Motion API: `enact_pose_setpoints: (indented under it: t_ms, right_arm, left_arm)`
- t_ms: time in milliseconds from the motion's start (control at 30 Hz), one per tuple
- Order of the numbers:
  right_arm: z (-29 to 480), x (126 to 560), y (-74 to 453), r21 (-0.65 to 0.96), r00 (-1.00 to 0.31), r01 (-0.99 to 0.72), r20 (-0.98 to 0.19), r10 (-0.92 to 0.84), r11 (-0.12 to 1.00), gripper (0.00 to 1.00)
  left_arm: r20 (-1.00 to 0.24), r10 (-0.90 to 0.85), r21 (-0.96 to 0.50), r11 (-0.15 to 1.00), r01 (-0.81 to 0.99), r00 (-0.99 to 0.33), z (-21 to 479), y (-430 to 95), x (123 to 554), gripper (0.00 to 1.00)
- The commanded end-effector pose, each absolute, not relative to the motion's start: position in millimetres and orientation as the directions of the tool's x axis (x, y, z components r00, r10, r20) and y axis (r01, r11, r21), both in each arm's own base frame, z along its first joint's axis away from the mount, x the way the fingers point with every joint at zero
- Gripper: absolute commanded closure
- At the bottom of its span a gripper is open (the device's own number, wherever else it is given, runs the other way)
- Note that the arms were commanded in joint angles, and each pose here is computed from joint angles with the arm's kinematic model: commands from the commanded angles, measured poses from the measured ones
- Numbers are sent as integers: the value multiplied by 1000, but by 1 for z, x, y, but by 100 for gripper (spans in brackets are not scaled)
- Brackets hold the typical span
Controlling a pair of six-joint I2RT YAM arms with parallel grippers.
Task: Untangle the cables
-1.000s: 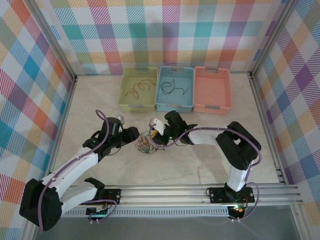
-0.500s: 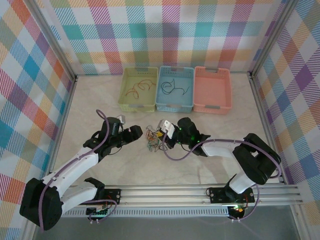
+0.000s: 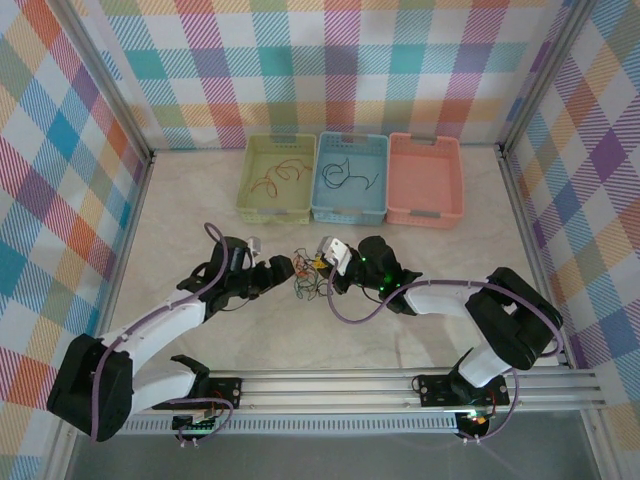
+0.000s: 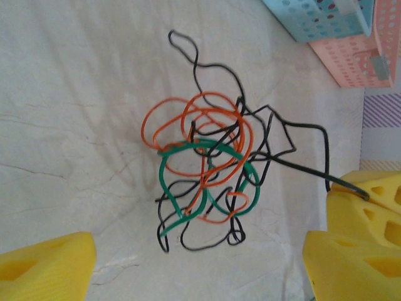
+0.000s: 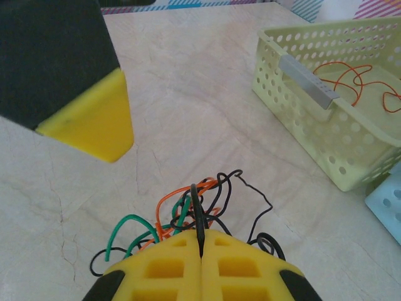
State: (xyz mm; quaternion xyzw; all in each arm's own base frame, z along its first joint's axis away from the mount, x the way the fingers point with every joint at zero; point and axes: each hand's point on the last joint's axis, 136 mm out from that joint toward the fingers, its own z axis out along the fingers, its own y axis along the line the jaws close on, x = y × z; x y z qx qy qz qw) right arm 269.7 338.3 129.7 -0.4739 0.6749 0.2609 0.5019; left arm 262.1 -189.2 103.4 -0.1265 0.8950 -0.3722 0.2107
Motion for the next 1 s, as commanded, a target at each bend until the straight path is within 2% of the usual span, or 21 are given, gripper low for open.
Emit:
enact_pose_setpoints:
  t_ms: [0, 233, 433, 733, 833, 967]
  right_arm:
    - [153, 272, 340, -150, 5, -891, -947, -322, 428, 100]
    - [154, 274, 339, -146, 0, -888, -948, -318, 436, 100]
    - [153, 274, 339, -138, -8, -890, -948, -317, 435, 100]
    - [154, 273, 339, -132, -10, -893, -950, -313, 430, 100]
    - [154, 273, 339, -131, -12, -893, -949, -314, 430, 100]
    - [154, 273, 338, -130, -14, -893, -949, -314, 431, 100]
  left_arm:
    - [-248, -358, -762, 646, -47, -900, 107, -202, 257, 16]
    - [-260, -317, -738, 674, -24, -912, 103, -210, 244, 19]
    - [-259, -302, -717, 697, -27, -917, 94, -217, 250, 37]
    - [-241, -269, -685, 728, -33, -932, 79, -230, 264, 38]
    - [-245, -257, -682, 731, -22, -935, 79, -236, 270, 45]
    - [-235, -241, -678, 735, -19, -942, 74, -241, 273, 58]
